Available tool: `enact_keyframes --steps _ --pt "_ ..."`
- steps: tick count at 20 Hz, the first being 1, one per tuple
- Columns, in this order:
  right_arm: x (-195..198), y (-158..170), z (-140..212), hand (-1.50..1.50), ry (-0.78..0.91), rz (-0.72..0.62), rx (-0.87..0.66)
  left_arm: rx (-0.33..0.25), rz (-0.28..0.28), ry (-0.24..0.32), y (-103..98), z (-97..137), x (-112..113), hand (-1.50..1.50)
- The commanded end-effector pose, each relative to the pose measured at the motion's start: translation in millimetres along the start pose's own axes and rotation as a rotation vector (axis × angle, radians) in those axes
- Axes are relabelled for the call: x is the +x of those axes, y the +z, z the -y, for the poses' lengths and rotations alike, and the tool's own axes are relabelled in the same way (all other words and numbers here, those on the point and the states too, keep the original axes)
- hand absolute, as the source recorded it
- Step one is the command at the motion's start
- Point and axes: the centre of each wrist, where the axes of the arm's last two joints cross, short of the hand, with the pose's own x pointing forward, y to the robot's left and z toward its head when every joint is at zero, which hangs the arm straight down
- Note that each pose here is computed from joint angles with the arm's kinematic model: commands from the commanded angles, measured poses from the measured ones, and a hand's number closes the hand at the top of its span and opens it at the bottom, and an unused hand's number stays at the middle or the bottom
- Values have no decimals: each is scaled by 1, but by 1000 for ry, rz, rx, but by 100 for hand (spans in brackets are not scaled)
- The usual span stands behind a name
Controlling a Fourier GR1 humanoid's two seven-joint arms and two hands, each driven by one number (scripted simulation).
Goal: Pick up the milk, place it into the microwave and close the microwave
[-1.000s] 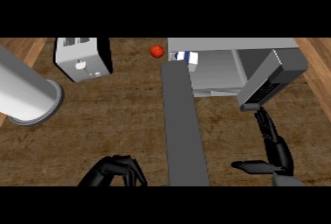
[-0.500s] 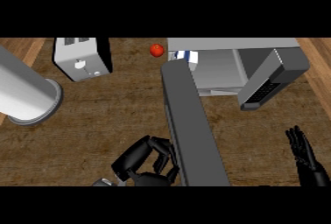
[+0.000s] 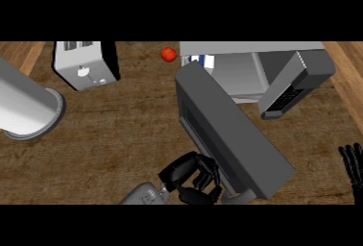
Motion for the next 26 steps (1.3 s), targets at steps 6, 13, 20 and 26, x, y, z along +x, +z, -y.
enact_keyframes --steps 6,13,20,26 --pt "26 -28 9 -150 -38 134 53 89 -51 -54 -13 37 -3 150" --pt "44 -47 11 -150 -85 187 140 281 1 -39 -30 22 17 150" --pt "60 -64 13 -150 -98 210 186 443 151 63 -48 0 45 150" --pt "72 -77 19 -150 -114 222 233 506 165 134 -60 -19 54 150"
